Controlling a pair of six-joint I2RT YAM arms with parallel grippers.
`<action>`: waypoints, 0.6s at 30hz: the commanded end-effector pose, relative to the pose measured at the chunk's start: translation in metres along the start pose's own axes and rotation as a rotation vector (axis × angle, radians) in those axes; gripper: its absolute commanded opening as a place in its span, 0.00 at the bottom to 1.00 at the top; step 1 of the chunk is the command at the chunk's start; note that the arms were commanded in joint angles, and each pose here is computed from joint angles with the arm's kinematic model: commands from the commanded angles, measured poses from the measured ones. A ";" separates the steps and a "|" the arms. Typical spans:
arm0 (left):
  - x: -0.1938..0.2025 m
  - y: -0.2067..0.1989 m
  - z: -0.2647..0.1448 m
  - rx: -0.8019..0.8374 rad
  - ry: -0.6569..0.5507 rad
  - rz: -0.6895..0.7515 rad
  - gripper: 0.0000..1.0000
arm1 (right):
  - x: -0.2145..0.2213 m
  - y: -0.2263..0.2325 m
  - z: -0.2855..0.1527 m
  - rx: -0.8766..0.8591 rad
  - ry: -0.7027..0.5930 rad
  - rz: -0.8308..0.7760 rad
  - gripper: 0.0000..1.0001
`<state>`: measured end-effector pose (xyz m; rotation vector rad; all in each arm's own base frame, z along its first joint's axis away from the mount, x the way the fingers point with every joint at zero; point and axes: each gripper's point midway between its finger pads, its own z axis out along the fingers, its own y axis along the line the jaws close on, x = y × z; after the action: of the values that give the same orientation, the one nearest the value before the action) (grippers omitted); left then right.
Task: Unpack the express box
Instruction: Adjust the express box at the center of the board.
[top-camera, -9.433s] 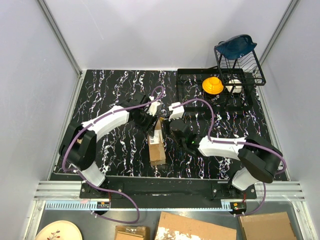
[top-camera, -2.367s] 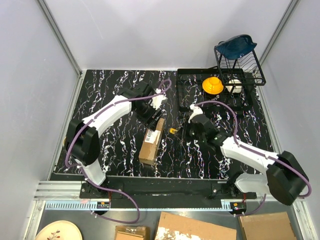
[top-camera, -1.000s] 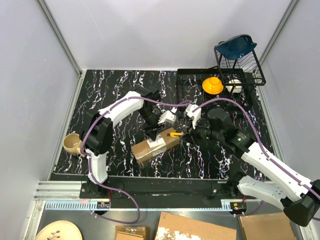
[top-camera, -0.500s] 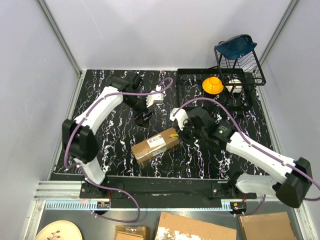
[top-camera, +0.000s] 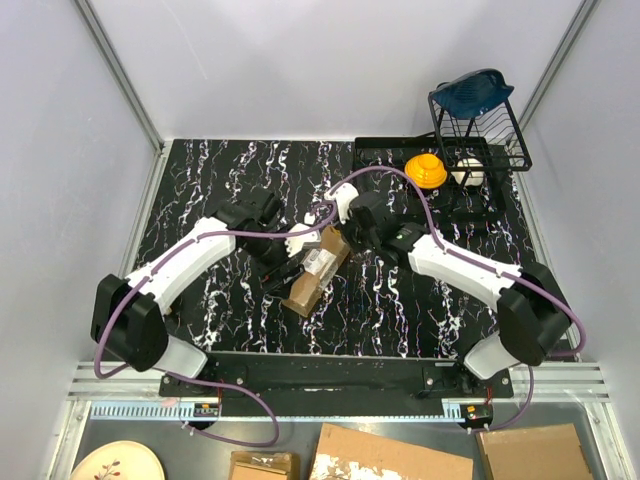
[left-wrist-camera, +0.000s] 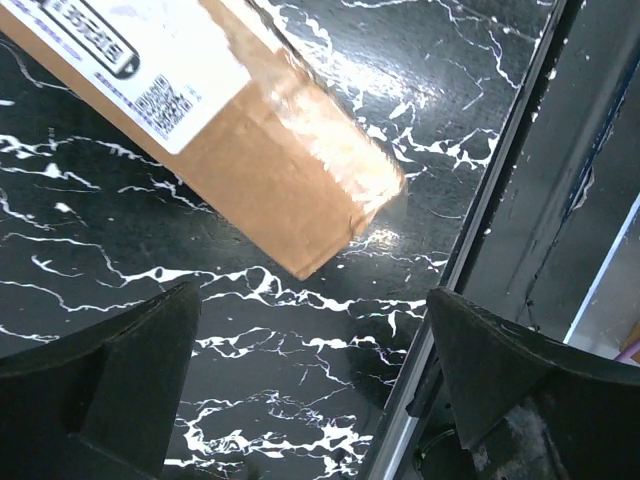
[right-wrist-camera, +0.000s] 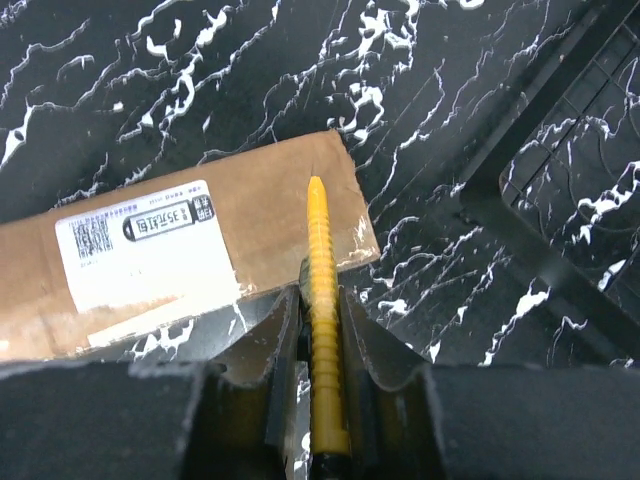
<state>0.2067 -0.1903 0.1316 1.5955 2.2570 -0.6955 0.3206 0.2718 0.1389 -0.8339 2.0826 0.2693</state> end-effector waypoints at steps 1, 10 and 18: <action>0.001 -0.001 -0.001 -0.038 -0.019 0.033 0.99 | -0.062 -0.014 0.002 0.053 -0.179 0.014 0.00; -0.015 0.007 0.024 -0.043 -0.036 0.071 0.99 | -0.033 -0.005 -0.001 0.033 -0.124 0.061 0.00; -0.032 0.009 0.038 0.022 -0.081 0.060 0.99 | -0.023 -0.034 -0.010 0.192 -0.119 0.065 0.00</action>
<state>0.2164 -0.2154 0.1015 1.6227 2.2276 -0.6802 0.3310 0.2682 0.1392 -0.7325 2.0667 0.2416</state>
